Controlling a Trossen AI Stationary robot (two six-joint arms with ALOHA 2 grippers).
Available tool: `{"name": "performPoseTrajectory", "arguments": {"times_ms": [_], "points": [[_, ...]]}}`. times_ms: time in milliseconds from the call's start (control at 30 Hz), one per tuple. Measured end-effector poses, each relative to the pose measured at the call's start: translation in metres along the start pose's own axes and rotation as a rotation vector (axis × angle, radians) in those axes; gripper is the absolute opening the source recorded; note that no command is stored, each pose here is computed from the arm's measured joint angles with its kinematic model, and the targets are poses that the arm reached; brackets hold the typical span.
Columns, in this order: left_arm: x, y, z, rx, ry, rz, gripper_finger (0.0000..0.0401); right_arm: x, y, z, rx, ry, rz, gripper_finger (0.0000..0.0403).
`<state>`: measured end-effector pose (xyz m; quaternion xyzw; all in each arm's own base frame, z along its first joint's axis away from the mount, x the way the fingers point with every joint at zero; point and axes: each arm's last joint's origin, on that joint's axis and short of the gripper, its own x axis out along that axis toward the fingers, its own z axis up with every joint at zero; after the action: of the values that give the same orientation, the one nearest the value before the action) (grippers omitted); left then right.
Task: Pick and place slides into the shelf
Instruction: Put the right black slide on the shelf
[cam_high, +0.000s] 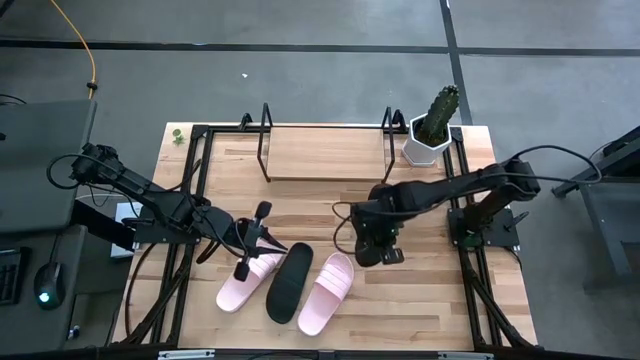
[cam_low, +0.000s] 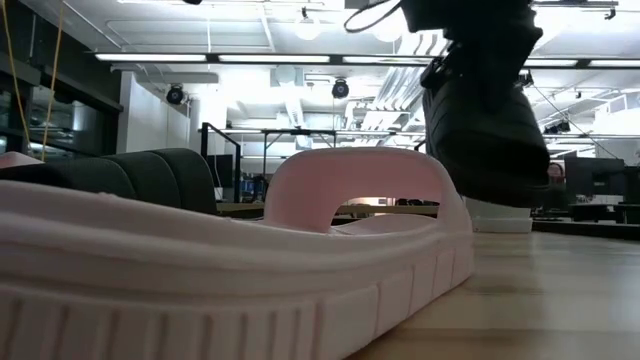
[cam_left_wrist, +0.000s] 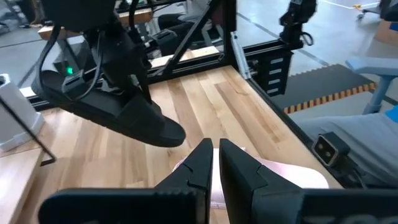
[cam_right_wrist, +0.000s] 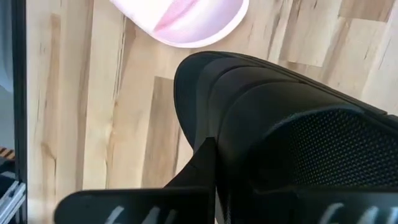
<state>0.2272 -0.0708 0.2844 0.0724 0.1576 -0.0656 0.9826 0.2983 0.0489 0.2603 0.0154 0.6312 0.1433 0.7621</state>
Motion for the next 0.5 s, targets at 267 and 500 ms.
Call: {"name": "performPoseTrajectory", "arguments": {"times_ms": [267, 500], "points": [[0.000, 0.001, 0.000, 0.006, 0.003, 0.043, 0.0019, -0.008, -0.034, -0.009, 0.038, 0.040, 0.005, 0.0000], [0.000, 0.001, 0.000, 0.023, 0.003, 0.044, 0.0019, -0.016, -0.063, -0.016, 0.051, 0.039, -0.004, 0.0000]]}}
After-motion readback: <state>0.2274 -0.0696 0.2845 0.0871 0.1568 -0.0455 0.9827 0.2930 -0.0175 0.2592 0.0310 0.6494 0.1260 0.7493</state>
